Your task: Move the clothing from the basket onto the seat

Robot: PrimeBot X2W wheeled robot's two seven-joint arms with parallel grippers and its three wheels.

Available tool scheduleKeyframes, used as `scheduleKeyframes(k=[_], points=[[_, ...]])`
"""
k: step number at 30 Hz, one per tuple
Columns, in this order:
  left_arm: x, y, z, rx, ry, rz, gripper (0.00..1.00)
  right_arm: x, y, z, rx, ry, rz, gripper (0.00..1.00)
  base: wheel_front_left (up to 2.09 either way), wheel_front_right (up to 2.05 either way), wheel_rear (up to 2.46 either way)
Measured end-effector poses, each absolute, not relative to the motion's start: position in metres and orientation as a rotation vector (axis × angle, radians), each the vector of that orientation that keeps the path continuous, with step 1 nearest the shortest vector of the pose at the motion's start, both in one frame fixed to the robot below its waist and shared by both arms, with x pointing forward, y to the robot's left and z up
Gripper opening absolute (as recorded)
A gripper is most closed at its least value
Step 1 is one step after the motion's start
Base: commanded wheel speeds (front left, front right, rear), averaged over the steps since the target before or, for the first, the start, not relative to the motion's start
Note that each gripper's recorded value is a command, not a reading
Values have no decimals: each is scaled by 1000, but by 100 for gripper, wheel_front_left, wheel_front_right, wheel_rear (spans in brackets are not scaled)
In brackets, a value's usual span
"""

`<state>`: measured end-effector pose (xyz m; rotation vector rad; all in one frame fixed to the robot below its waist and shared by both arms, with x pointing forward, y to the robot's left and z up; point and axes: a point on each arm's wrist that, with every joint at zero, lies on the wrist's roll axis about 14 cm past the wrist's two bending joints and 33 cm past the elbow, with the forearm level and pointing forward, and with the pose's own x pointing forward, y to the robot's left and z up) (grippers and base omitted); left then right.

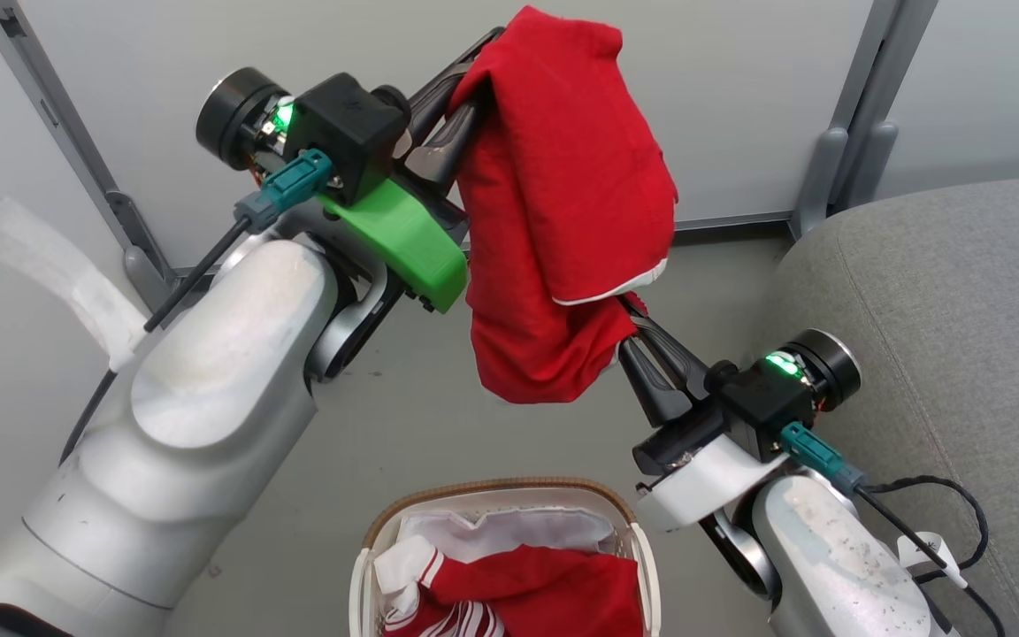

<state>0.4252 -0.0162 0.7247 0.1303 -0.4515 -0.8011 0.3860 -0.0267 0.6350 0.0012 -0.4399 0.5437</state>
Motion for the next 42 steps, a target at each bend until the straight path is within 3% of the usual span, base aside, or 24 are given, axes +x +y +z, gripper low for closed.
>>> scheduleKeyframes(k=[7,8,9,10,11,12,27,42], points=[[433,-3,701,33,-384,-761,0,390,-31,635,4,-439,529,0,0,0,0],[434,-1,697,18,-378,-751,7,390,-33,636,4,-439,524,0,0,0,0],[435,2,694,0,-374,-740,36,391,-35,636,5,-439,518,0,0,0,0],[436,5,689,-19,-365,-728,51,392,-36,636,5,-438,513,0,0,0,0],[437,7,685,-36,-353,-717,72,393,-38,635,5,-438,508,0,0,0,0],[437,10,679,-60,-341,-707,100,393,-39,635,5,-437,503,0,0,0,0],[411,25,559,-187,-85,-622,100,408,-77,634,-14,-431,384,0,0,0,0],[377,8,506,-246,40,-632,100,412,-120,619,-43,-388,254,0,0,0,0]])
